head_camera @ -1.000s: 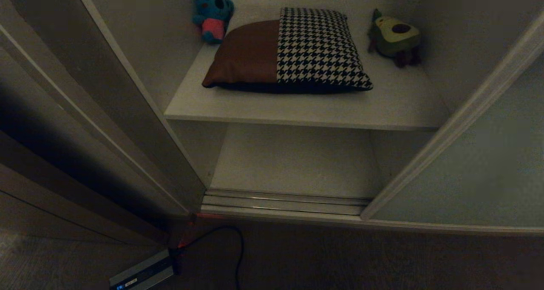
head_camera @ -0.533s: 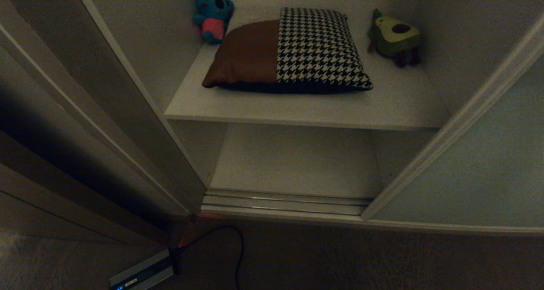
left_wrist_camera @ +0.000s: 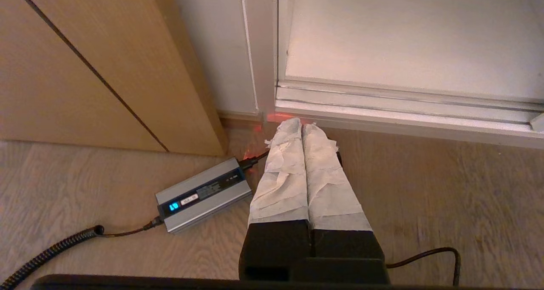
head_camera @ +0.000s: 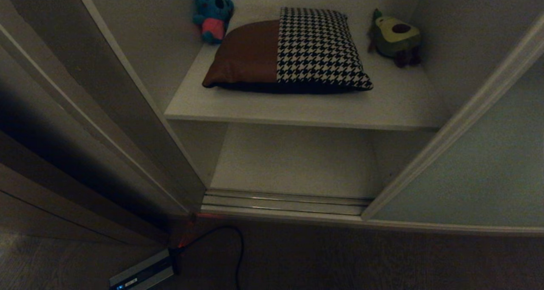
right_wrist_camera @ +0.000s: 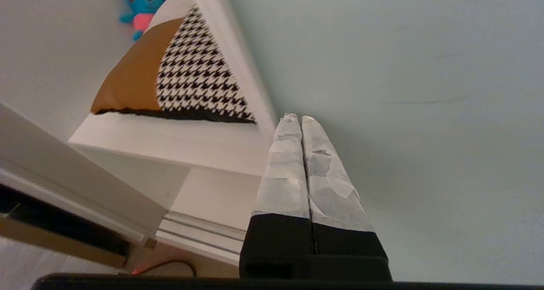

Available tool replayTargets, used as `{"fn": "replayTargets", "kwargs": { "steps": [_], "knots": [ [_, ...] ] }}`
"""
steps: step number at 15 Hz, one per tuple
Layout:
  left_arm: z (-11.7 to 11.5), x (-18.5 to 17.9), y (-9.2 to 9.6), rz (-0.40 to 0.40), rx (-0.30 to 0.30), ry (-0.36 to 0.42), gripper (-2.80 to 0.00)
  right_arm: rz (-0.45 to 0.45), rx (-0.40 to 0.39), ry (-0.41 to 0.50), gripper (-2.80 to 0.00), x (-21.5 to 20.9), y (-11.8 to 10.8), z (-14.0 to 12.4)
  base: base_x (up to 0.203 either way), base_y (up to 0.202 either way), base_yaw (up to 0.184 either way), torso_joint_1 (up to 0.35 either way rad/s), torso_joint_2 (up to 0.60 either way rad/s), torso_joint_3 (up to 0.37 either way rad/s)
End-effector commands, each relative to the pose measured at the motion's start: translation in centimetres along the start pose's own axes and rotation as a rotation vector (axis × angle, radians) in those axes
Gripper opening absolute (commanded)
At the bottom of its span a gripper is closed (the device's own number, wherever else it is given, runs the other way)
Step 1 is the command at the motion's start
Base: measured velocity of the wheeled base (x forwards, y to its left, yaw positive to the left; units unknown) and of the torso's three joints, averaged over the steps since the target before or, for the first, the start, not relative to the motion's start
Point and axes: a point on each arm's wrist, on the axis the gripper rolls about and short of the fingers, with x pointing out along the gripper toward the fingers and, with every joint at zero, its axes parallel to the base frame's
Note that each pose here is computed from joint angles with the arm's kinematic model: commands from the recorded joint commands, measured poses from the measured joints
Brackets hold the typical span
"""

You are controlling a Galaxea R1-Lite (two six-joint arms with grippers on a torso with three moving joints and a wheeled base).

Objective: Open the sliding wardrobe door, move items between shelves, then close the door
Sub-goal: Close the door

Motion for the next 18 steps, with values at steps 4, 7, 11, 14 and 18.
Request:
{"fn": "replayTargets", "kwargs": {
  "steps": [4, 7, 11, 14, 18],
  "knots": [
    [0.0, 0.0, 0.0, 0.001, -0.001, 0.001, -2.8, 0.019, 0.006, 0.015, -2.8, 0.9, -0.1, -0.2, 0.0, 0.0, 0.0, 0.0, 0.0, 0.0],
    [0.0, 0.0, 0.0, 0.001, 0.0, 0.001, -2.8, 0.074, 0.014, 0.024, -2.8, 1.3, 0.7, -0.3, 0.0, 0.0, 0.0, 0.0, 0.0, 0.0],
    [0.0, 0.0, 0.0, 0.001, 0.0, 0.001, -2.8, 0.181, 0.044, 0.058, -2.8, 3.0, 2.2, -1.1, 0.0, 0.0, 0.0, 0.0, 0.0, 0.0],
    [0.0, 0.0, 0.0, 0.001, 0.0, 0.001, -2.8, 0.26, 0.028, 0.08, -2.8, 4.7, 4.3, -2.0, 0.0, 0.0, 0.0, 0.0, 0.0, 0.0],
    [0.0, 0.0, 0.0, 0.0, 0.0, 0.001, -2.8, 0.433, -0.045, 0.075, -2.8, 4.7, 9.0, -2.4, 0.0, 0.0, 0.0, 0.0, 0.0, 0.0]
  ]
}}
